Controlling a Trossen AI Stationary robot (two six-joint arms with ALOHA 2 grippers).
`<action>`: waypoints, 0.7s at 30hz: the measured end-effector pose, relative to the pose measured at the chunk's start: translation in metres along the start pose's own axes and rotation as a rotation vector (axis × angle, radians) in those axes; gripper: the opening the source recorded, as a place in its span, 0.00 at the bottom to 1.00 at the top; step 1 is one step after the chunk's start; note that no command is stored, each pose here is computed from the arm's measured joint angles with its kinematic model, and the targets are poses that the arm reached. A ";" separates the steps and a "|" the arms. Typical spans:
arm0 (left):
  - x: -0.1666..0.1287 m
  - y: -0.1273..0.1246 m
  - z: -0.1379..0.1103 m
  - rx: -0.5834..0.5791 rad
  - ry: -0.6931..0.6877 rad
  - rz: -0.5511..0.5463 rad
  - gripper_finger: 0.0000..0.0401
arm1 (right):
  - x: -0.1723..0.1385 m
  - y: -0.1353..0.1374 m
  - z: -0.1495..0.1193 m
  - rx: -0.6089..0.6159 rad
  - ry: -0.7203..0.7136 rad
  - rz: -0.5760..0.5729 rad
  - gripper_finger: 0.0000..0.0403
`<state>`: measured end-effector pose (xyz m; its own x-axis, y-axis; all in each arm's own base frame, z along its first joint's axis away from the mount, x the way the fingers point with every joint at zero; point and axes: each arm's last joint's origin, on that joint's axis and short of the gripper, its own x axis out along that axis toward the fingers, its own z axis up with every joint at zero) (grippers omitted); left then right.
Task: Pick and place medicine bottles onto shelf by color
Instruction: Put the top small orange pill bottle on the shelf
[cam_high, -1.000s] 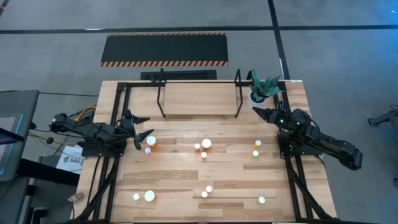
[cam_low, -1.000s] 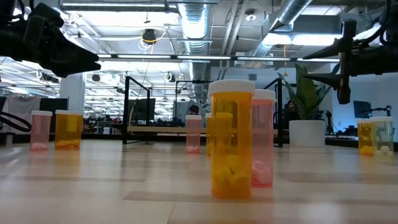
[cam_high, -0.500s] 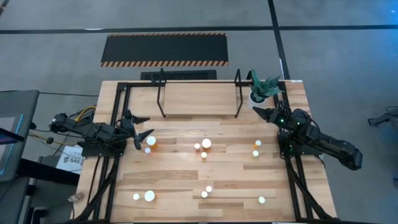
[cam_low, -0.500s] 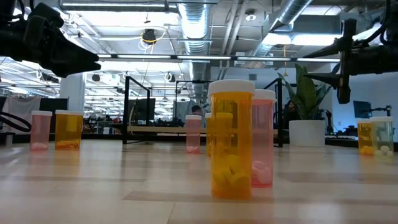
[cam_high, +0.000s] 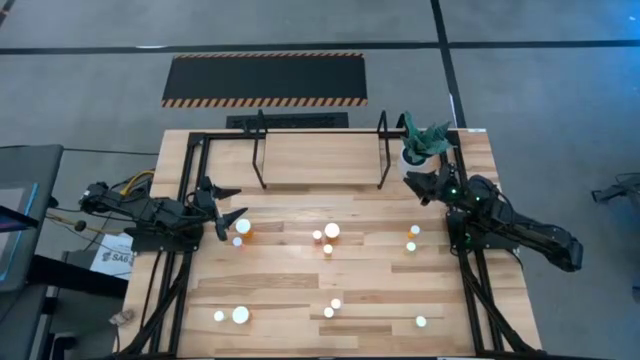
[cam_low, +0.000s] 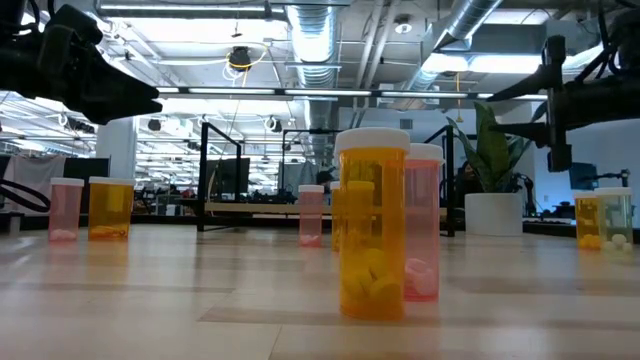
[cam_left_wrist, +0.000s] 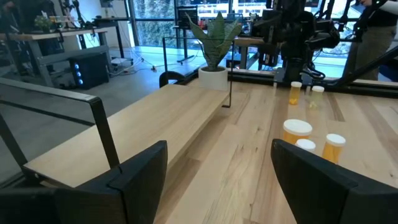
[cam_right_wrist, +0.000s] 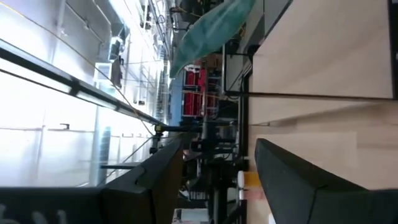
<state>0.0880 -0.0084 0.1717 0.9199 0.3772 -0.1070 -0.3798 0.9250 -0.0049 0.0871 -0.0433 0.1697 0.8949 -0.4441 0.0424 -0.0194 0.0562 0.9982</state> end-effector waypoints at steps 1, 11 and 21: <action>0.000 0.000 0.000 0.000 0.000 0.000 0.68 | 0.000 0.000 0.000 0.000 0.003 0.001 0.56; 0.000 0.000 0.000 0.000 0.000 0.000 0.68 | 0.000 0.001 -0.001 0.074 0.013 0.006 0.56; 0.000 0.000 0.000 0.000 0.000 0.000 0.68 | 0.000 0.001 -0.002 0.068 0.056 0.012 0.56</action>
<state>0.0881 -0.0084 0.1716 0.9199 0.3772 -0.1074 -0.3798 0.9251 -0.0046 0.0879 -0.0415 0.1708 0.9180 -0.3928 0.0539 -0.0589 -0.0006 0.9983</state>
